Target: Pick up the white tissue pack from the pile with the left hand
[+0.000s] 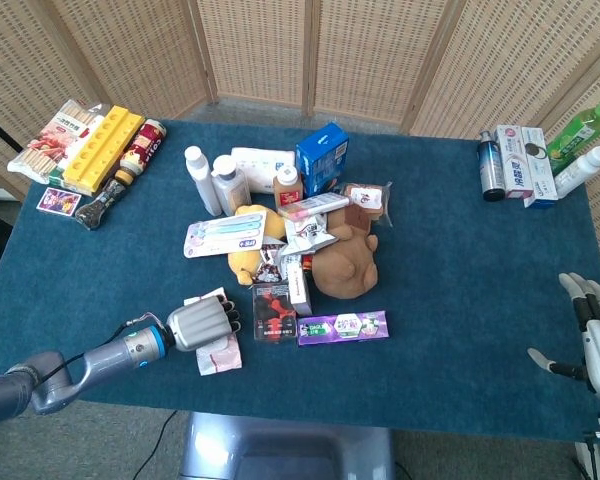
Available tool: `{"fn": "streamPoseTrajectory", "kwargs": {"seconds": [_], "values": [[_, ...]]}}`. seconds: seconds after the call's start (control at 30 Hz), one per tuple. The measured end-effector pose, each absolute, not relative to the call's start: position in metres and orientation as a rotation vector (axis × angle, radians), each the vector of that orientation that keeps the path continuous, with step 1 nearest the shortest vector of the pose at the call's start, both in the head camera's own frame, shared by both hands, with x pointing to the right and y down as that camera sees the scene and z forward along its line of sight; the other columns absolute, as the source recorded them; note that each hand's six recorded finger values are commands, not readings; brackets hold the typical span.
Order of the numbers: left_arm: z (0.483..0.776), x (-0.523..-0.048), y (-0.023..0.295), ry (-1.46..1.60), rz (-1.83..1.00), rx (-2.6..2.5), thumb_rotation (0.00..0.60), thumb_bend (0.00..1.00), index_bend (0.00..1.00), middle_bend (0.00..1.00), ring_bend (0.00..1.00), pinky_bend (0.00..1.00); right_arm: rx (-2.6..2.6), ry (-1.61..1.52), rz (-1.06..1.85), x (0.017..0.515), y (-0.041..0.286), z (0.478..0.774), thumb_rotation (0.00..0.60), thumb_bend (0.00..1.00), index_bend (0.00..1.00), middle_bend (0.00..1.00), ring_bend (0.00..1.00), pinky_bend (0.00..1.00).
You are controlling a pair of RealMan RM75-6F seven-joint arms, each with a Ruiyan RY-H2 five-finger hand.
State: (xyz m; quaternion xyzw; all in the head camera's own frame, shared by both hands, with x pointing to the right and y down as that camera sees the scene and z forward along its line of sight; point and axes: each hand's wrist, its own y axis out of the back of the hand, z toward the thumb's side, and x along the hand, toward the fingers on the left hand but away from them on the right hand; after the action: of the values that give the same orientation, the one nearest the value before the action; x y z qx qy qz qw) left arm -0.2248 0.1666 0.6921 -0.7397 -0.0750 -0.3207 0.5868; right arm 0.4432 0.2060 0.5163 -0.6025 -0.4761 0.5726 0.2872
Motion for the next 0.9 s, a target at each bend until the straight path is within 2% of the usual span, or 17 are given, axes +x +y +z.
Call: {"fn": "streamPoseTrajectory", "kwargs": {"seconds": [0.07,0.43,0.63,0.9], "values": [[0.69,-0.224,0.166,-0.16,-0.736,-1.717,0.6,0.0,0.66,0.68,0.6,0.63,-1.609,-1.272,1.53,0.443,0.206,0.516,0.6,0.0,0.0,0.0,0.0,0.0],[0.658,-0.237,0.153,-0.053,-0.728,-1.722,0.6,0.0,0.66,0.68,0.61,0.63,-1.611,-1.261,1.533,0.442,0.207,0.517,0.6,0.0,0.0,0.0,0.0,0.0],[0.62,-0.253,0.136,0.068,-0.735,-1.717,0.6,0.0,0.64,0.65,0.6,0.63,-1.613,-1.248,1.535,0.439,0.207,0.519,0.6,0.0,0.0,0.0,0.0,0.0],[0.563,-0.27,0.092,0.286,-0.763,-1.663,0.6,0.0,0.64,0.64,0.59,0.62,-1.615,-1.239,1.538,0.437,0.209,0.52,0.6,0.0,0.0,0.0,0.0,0.0]]}}
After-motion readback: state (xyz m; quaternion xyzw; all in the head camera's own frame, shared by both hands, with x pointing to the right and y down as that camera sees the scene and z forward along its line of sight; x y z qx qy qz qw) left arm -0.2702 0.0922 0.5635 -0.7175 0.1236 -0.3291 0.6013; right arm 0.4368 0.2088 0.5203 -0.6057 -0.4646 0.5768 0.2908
